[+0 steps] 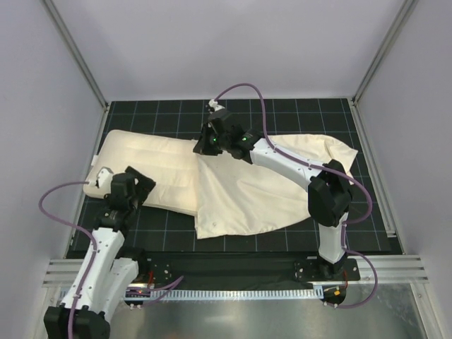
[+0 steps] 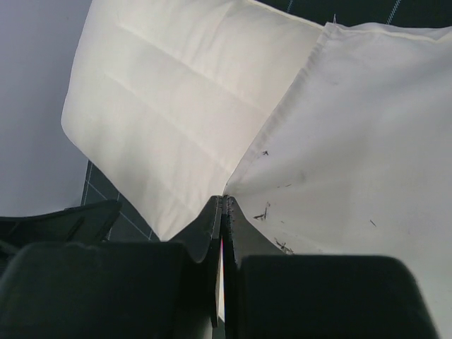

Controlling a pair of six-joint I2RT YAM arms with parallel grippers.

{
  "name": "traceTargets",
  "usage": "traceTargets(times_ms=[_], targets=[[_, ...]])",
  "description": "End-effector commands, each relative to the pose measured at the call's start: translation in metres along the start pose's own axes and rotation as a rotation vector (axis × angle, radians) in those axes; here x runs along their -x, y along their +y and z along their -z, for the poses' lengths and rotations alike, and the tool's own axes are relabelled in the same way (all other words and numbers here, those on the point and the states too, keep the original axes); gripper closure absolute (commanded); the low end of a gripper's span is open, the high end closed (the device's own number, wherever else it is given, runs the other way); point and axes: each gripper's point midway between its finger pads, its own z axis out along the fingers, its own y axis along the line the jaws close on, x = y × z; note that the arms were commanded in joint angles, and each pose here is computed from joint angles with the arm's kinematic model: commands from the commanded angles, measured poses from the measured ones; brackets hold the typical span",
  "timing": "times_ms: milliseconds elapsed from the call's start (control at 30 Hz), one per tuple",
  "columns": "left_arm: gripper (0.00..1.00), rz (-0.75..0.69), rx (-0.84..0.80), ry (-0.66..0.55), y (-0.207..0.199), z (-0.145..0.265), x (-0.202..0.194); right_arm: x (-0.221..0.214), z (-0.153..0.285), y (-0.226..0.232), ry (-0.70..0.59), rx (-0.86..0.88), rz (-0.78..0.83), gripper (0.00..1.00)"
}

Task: Put the pillow into the pillowcase

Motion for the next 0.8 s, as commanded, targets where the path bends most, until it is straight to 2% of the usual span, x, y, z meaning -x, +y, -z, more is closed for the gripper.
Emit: traceTargets(times_ms=[0,33,67,133,233,333,367,400,433,600,767], targets=[[0.0,0.113,0.046,0.037,0.023,-0.017,-0.007,0.013,0.006,0.017,-0.036,0.052,0.017,0.96],[0.0,0.142,0.022,0.083,0.02,-0.019,-0.015,0.013,0.006,0.018,-0.035,0.053,0.018,0.96],[0.0,0.192,0.016,0.063,0.021,-0.026,-0.006,0.012,0.005,0.017,-0.033,0.051,0.02,0.96],[0.0,0.23,0.029,0.12,0.029,-0.036,-0.022,0.012,0.005,0.018,-0.035,0.053,0.021,0.96],[0.0,0.257,0.011,0.11,0.027,-0.05,-0.021,0.011,0.005,0.015,-0.032,0.05,0.021,0.96],[0.43,0.283,-0.041,0.058,0.016,-0.057,-0.009,0.009,0.004,0.014,-0.028,0.047,0.019,0.96],[0.75,0.291,-0.066,0.044,0.012,-0.057,-0.006,0.008,0.004,0.013,-0.028,0.047,0.019,0.96],[0.96,0.298,-0.103,0.017,0.004,-0.056,0.002,0.008,0.004,0.013,-0.028,0.047,0.021,0.96],[1.0,0.305,-0.134,0.0,-0.002,-0.052,0.007,0.007,0.004,0.013,-0.025,0.046,0.018,0.96],[1.0,0.302,-0.246,-0.066,-0.026,-0.03,0.021,0.009,0.001,0.017,-0.025,0.055,0.016,0.96],[1.0,0.267,-0.355,-0.09,-0.05,-0.003,0.003,0.015,-0.002,0.018,-0.029,0.04,0.007,0.96]])
